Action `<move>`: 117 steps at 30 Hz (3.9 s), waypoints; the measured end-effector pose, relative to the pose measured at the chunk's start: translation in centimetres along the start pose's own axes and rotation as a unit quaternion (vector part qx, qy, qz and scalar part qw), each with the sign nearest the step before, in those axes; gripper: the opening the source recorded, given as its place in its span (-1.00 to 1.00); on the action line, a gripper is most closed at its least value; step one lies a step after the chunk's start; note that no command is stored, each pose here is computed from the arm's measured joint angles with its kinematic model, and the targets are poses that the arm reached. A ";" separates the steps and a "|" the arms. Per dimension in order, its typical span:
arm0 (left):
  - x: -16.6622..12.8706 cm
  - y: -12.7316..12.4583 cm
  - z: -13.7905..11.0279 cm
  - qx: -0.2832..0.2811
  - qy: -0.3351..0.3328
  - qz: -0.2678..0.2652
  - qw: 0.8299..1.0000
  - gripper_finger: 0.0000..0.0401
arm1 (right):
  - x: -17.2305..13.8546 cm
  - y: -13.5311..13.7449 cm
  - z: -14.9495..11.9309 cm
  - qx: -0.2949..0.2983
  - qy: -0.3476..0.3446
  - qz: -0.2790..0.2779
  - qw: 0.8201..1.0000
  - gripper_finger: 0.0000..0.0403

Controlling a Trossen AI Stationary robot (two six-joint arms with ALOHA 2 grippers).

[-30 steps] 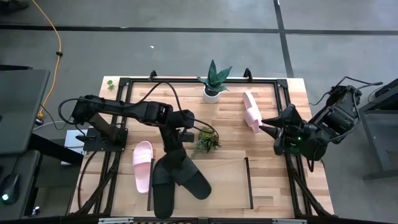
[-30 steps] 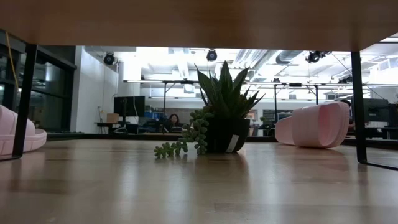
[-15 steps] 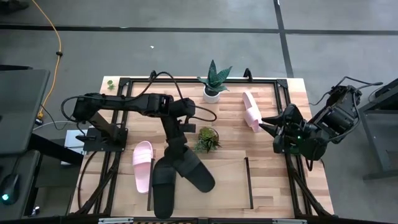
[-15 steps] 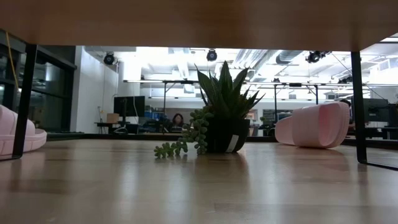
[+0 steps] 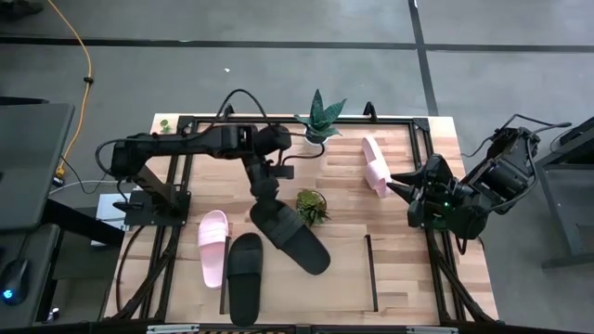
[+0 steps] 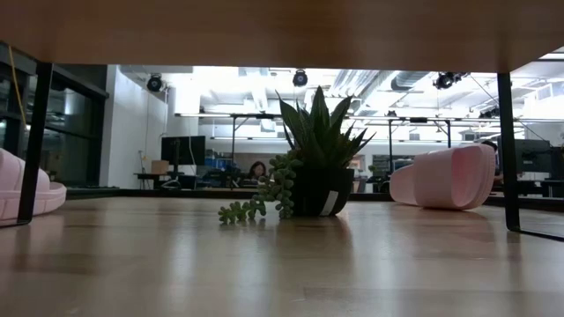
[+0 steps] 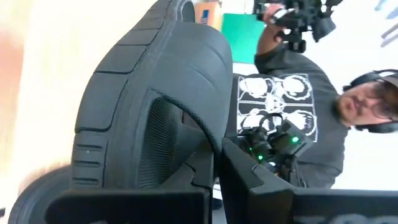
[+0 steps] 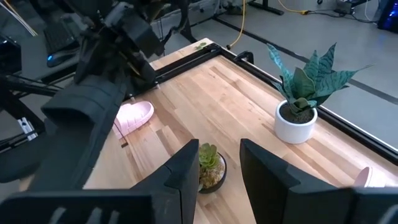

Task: Pick and place slides into the shelf
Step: Put the black slide on the shelf

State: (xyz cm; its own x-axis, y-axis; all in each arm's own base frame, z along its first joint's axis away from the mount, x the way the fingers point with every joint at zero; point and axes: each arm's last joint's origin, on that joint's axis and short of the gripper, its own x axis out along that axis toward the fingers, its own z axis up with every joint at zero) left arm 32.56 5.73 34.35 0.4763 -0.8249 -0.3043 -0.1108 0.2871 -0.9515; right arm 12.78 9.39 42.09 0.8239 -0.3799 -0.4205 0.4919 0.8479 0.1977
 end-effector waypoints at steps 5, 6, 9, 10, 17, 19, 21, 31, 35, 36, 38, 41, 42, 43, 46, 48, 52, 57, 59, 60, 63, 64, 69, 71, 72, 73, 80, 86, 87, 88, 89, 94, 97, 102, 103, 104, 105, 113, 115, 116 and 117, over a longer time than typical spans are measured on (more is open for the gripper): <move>-0.8 -1.2 0.9 0.034 -0.013 -0.016 0.999 -1.00 | 0.0 -0.2 0.0 0.003 -0.005 -0.009 1.000 -0.47; -0.8 -1.5 0.9 0.039 -0.014 -0.017 0.999 -1.00 | 0.0 -0.2 -0.1 0.001 -0.005 -0.011 1.000 -0.47; -0.8 -1.8 1.8 0.052 -0.003 -0.039 0.998 -1.00 | 0.0 -0.4 -0.1 0.003 -0.007 -0.016 1.000 -0.47; -0.7 -1.7 1.9 0.047 0.001 -0.040 0.998 -1.00 | 0.0 -0.4 -0.1 0.003 -0.006 -0.018 1.000 -0.47; 0.6 -1.4 3.6 0.053 0.033 -0.065 0.996 -1.00 | 0.0 -0.4 -0.1 0.009 -0.006 -0.018 1.000 -0.47; 0.9 -1.3 3.7 0.056 0.040 -0.069 0.995 -1.00 | 0.0 -0.4 -0.1 0.014 -0.006 -0.019 1.000 -0.47; 1.3 -1.4 3.5 0.061 0.052 -0.076 0.994 -1.00 | 0.0 -0.4 -0.1 0.014 -0.006 -0.019 1.000 -0.47; 3.1 -1.0 2.6 0.095 0.085 -0.081 0.989 -1.00 | 0.0 -0.5 0.0 0.014 -0.021 -0.025 0.999 -0.47; 4.1 -0.3 2.9 0.082 0.100 -0.081 0.988 -1.00 | 0.0 -0.5 0.0 0.014 -0.026 -0.027 0.999 -0.47; 4.5 -0.1 2.9 0.077 0.107 -0.084 0.988 -1.00 | 0.0 -0.5 0.0 0.014 -0.026 -0.027 0.999 -0.47; 4.8 0.5 3.3 0.065 0.114 -0.087 0.988 -1.00 | 0.0 -0.5 0.0 0.015 -0.026 -0.027 0.999 -0.47; 5.6 1.1 3.5 0.054 0.126 -0.092 0.986 -1.00 | 0.0 -0.5 0.0 0.015 -0.026 -0.027 0.999 -0.47; 5.7 1.3 3.6 0.050 0.128 -0.093 0.986 -1.00 | 0.0 -0.5 0.0 0.015 -0.026 -0.027 0.999 -0.47; 5.9 1.5 3.7 0.048 0.132 -0.096 0.986 -1.00 | 0.0 -0.5 0.0 0.015 -0.026 -0.027 0.999 -0.47; 6.5 2.0 4.0 0.041 0.142 -0.104 0.984 -1.00 | 0.0 -0.5 0.0 0.016 -0.026 -0.027 0.999 -0.47; 6.7 2.3 4.1 0.040 0.144 -0.105 0.983 -1.00 | 0.0 -0.5 0.0 0.017 -0.026 -0.027 0.999 -0.47; 6.6 2.4 4.2 0.055 0.143 -0.110 0.982 -1.00 | 0.0 -0.5 0.0 0.016 -0.027 -0.027 0.999 -0.47; 6.6 2.4 4.2 0.063 0.141 -0.111 0.982 -1.00 | 0.0 -0.5 0.0 0.016 -0.029 -0.028 0.999 -0.47; 6.6 2.5 4.1 0.062 0.143 -0.111 0.981 -1.00 | 0.0 -0.5 0.0 0.016 -0.029 -0.028 0.999 -0.47; 6.6 2.5 4.0 0.060 0.144 -0.111 0.981 -1.00 | 0.0 -0.5 0.0 0.016 -0.029 -0.029 0.999 -0.47; 6.5 2.7 3.7 0.061 0.144 -0.102 0.982 -1.00 | 0.0 -0.5 0.0 0.016 -0.029 -0.028 0.999 -0.47; 6.5 2.8 3.6 0.063 0.142 -0.096 0.983 -1.00 | 0.0 -0.5 0.0 0.016 -0.028 -0.028 0.999 -0.47; 6.4 3.5 3.1 0.066 0.131 -0.038 0.988 -1.00 | 0.0 -0.5 0.0 0.016 -0.028 -0.028 0.999 -0.47; 6.4 3.7 2.8 0.064 0.134 -0.023 0.989 -1.00 | 0.0 -0.5 0.0 0.015 -0.028 -0.028 0.999 -0.47; 6.3 3.7 2.7 0.063 0.136 -0.018 0.989 -1.00 | 0.0 -0.5 0.0 0.015 -0.028 -0.028 0.999 -0.47; 6.3 3.8 2.5 0.062 0.137 -0.009 0.989 -1.00 | 0.0 -0.5 0.0 0.015 -0.027 -0.028 0.999 -0.47; 6.1 4.2 1.5 0.046 0.155 0.029 0.986 -0.97 | 0.0 -0.5 0.0 0.015 -0.026 -0.027 0.999 -0.47; 6.4 4.2 1.2 0.052 0.162 0.040 0.985 -0.93 | 0.0 -0.5 0.0 0.015 -0.026 -0.027 0.999 -0.47; 6.4 4.2 1.3 0.054 0.161 0.039 0.985 -0.93 | 0.0 -0.5 0.0 0.015 -0.026 -0.027 0.999 -0.47; 6.4 4.2 1.3 0.056 0.160 0.039 0.985 -0.94 | 0.0 -0.5 0.0 0.015 -0.026 -0.027 0.999 -0.47; 6.4 4.2 1.3 0.056 0.160 0.039 0.985 -0.94 | 0.0 -0.5 0.0 0.015 -0.026 -0.027 0.999 -0.47; 6.3 4.1 1.3 0.059 0.159 0.044 0.985 -0.87 | 0.0 -0.5 0.0 0.015 -0.027 -0.027 0.999 -0.47; 6.2 3.6 1.5 0.072 0.152 0.059 0.984 -0.74 | 0.0 -0.5 0.0 0.015 -0.027 -0.028 0.999 -0.47; 5.9 2.6 1.9 0.094 0.136 0.092 0.982 -0.47 | 0.0 -0.4 0.0 0.015 -0.029 -0.029 0.999 -0.47; 5.8 2.4 2.0 0.096 0.133 0.100 0.981 -0.42 | 0.0 -0.4 0.0 0.015 -0.029 -0.029 0.999 -0.47; 5.7 2.2 2.0 0.099 0.130 0.106 0.981 -0.37 | 0.0 -0.4 0.0 0.015 -0.029 -0.029 0.999 -0.47; 5.7 2.0 2.1 0.103 0.126 0.112 0.980 -0.33 | 0.0 -0.4 0.0 0.015 -0.029 -0.029 0.999 -0.47; 5.4 1.6 1.5 0.104 0.135 0.170 0.971 -0.21 | 0.0 -0.4 0.0 0.014 -0.029 -0.029 0.999 -0.47; 5.4 1.7 1.1 0.100 0.149 0.186 0.966 -0.21 | 0.0 -0.4 0.0 0.014 -0.029 -0.029 0.999 -0.47; 5.5 1.6 0.8 0.101 0.157 0.195 0.963 -0.21 | 0.0 -0.4 0.0 0.013 -0.029 -0.029 0.999 -0.47; 5.5 1.7 0.7 0.102 0.162 0.203 0.960 -0.21 | 0.0 -0.4 0.0 0.011 -0.029 -0.029 0.999 -0.47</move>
State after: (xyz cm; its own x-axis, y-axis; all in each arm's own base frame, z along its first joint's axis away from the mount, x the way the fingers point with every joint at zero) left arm 35.61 1.97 31.11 0.1301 -0.7235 -0.6779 -0.0402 0.6793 -0.7327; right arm 12.59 9.05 41.98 0.8085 -0.4489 -0.3806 0.5446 0.8158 0.1946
